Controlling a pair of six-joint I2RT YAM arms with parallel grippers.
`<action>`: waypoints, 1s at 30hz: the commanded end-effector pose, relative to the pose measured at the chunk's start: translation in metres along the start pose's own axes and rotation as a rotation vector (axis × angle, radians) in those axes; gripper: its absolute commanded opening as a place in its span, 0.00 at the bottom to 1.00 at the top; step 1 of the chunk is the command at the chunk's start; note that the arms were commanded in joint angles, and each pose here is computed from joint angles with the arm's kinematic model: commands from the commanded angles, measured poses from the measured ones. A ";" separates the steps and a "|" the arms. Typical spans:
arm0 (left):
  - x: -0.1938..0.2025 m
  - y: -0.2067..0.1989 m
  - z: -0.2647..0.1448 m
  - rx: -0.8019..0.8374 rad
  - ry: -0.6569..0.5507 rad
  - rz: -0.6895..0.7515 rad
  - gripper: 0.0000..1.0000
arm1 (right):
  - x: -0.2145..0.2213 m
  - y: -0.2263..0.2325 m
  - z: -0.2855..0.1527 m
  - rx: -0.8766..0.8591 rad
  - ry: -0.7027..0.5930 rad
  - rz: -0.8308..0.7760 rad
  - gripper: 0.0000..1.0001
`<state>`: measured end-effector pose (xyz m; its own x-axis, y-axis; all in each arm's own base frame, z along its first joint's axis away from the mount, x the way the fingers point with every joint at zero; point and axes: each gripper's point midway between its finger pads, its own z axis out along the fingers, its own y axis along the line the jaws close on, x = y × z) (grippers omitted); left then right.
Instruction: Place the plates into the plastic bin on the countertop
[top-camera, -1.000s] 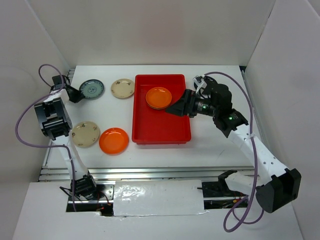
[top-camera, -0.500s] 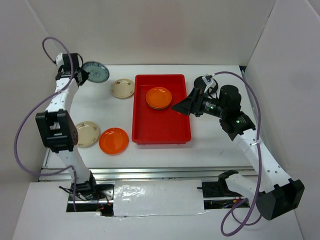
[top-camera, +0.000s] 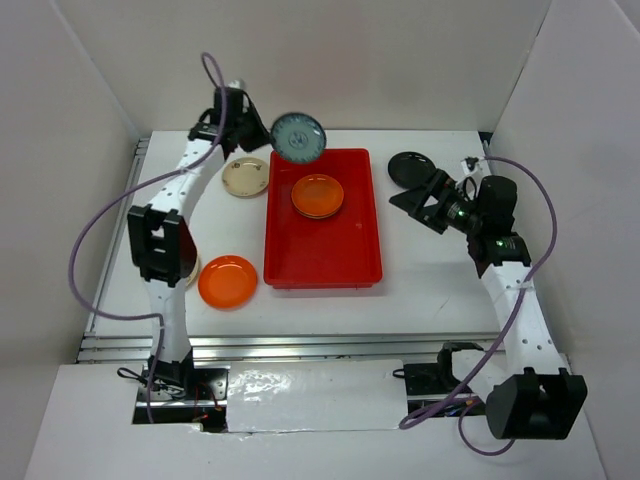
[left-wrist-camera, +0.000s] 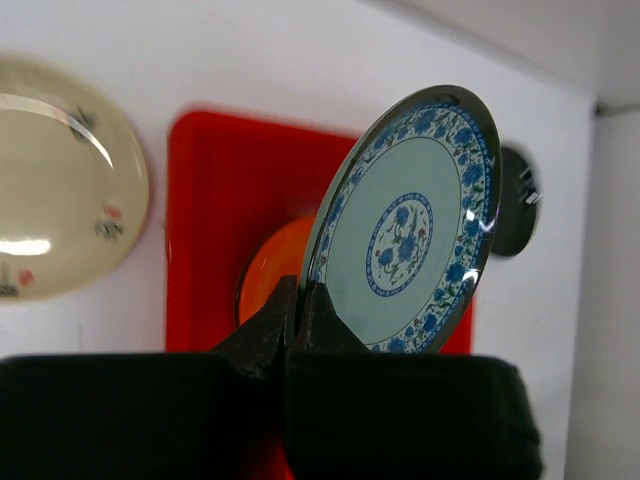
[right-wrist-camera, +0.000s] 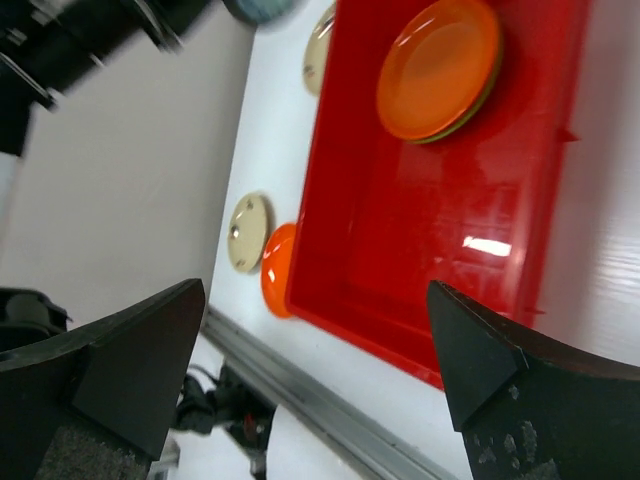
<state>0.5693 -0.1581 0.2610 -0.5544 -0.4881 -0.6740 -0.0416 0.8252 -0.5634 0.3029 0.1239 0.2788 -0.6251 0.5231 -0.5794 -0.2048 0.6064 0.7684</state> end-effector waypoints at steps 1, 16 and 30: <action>0.052 -0.011 0.017 0.069 0.172 0.023 0.00 | -0.020 -0.019 -0.012 0.045 -0.042 0.010 1.00; 0.116 0.006 0.037 -0.042 0.299 0.096 0.54 | -0.025 -0.040 -0.020 0.034 -0.046 0.062 1.00; -0.017 0.040 -0.088 -0.323 -0.193 -0.010 0.99 | -0.026 -0.033 -0.022 0.010 -0.050 0.058 1.00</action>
<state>0.5013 -0.1715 0.2278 -0.6480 -0.3631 -0.6695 -0.1138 0.9153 -0.3863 0.3102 0.0750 0.2577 -0.6158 0.6046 -0.5051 -0.0964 0.5785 0.8100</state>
